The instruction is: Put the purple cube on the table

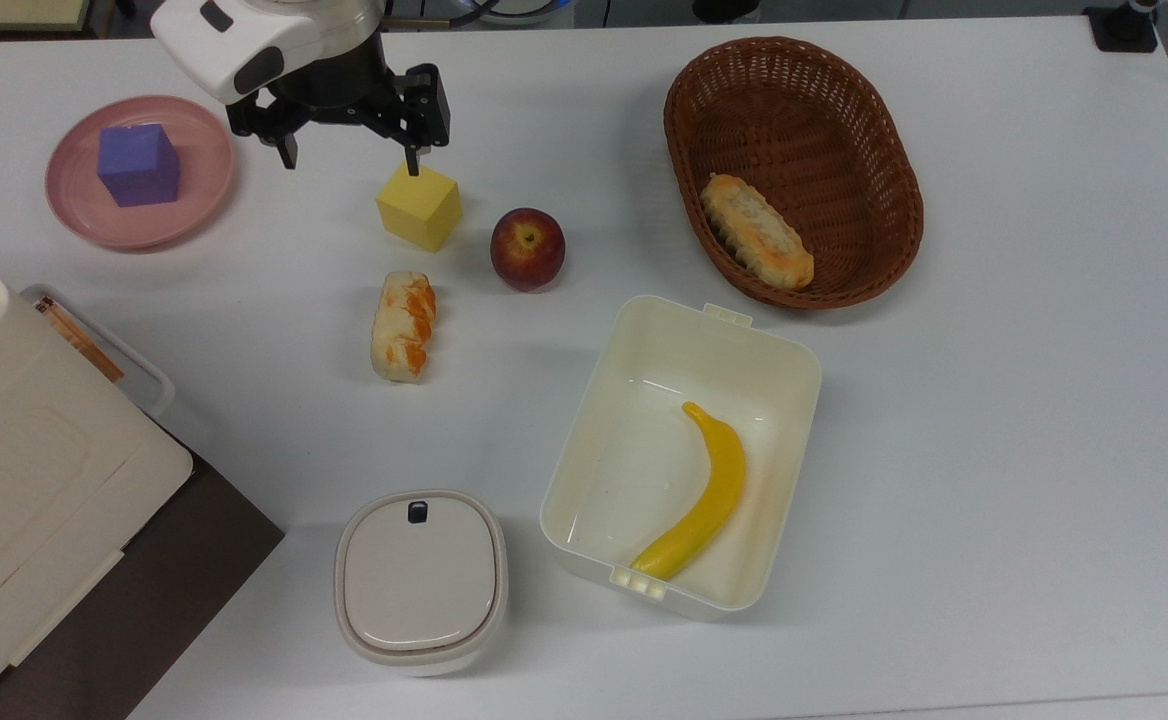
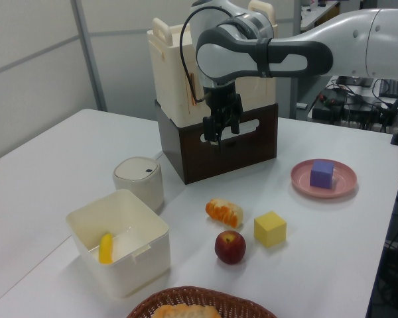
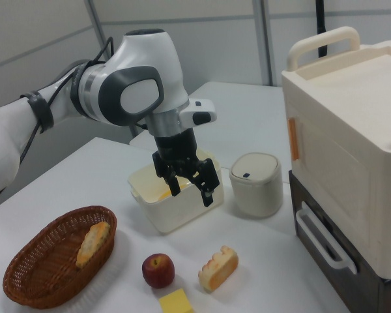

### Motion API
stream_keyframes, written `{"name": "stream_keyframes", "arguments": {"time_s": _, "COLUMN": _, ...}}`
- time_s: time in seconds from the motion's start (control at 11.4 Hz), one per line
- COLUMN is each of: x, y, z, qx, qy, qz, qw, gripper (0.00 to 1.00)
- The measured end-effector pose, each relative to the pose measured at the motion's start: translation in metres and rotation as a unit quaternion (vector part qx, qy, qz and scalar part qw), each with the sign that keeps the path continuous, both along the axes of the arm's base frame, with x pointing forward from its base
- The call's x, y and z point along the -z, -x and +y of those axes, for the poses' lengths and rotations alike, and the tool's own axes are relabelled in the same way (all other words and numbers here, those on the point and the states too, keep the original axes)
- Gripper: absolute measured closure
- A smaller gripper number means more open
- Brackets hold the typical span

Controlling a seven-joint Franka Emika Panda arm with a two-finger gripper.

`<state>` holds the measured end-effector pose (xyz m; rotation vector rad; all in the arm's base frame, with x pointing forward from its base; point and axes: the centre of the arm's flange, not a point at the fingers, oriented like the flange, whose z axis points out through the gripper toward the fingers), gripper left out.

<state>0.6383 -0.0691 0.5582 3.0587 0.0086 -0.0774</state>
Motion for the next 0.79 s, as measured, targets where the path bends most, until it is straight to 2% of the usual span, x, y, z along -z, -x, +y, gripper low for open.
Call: {"name": "stream_keyframes", "arguments": {"time_s": 0.79, "x": -0.0027, "y": 0.0010, "z": -0.0007, "qx": 0.001, "qy": 0.000, "qz": -0.002, "qw": 1.0000, "gripper": 0.00}}
